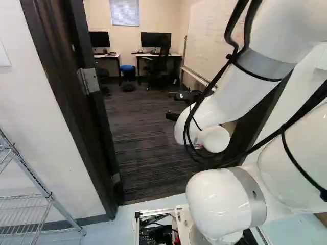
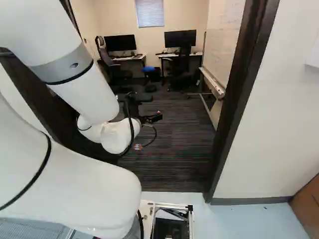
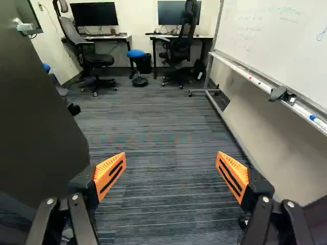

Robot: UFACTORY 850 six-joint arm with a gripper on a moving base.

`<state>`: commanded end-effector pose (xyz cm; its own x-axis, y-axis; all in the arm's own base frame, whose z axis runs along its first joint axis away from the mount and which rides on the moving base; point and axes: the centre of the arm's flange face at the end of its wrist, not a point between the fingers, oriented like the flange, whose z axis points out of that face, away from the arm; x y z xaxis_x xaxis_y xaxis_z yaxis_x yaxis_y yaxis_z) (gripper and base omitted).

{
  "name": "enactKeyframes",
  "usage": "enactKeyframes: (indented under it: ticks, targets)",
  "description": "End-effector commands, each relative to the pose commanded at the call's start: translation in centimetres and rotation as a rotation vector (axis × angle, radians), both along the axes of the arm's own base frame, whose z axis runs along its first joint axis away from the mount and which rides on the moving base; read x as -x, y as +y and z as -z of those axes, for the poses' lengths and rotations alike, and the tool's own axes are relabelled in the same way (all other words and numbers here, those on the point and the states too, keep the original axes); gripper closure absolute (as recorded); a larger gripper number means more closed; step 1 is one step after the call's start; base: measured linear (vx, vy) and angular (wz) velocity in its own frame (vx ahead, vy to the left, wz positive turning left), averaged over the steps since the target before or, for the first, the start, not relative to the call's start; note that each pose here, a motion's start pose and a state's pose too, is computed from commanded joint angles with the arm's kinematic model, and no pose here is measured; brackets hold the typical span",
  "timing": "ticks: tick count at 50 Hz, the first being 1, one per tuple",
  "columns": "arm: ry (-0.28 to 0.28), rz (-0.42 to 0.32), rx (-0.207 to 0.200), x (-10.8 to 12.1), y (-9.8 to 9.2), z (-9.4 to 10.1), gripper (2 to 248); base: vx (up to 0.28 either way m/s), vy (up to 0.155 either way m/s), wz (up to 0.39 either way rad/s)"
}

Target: Open the door and move inside

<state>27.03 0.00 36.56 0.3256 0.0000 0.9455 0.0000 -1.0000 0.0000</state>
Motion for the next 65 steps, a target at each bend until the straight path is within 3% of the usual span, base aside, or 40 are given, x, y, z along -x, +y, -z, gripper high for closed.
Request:
enactKeyframes:
  ticks: [65]
  targets:
    - [0.0,0.0,0.0,0.0,0.0,0.0,3,0.129,-0.001,-0.006]
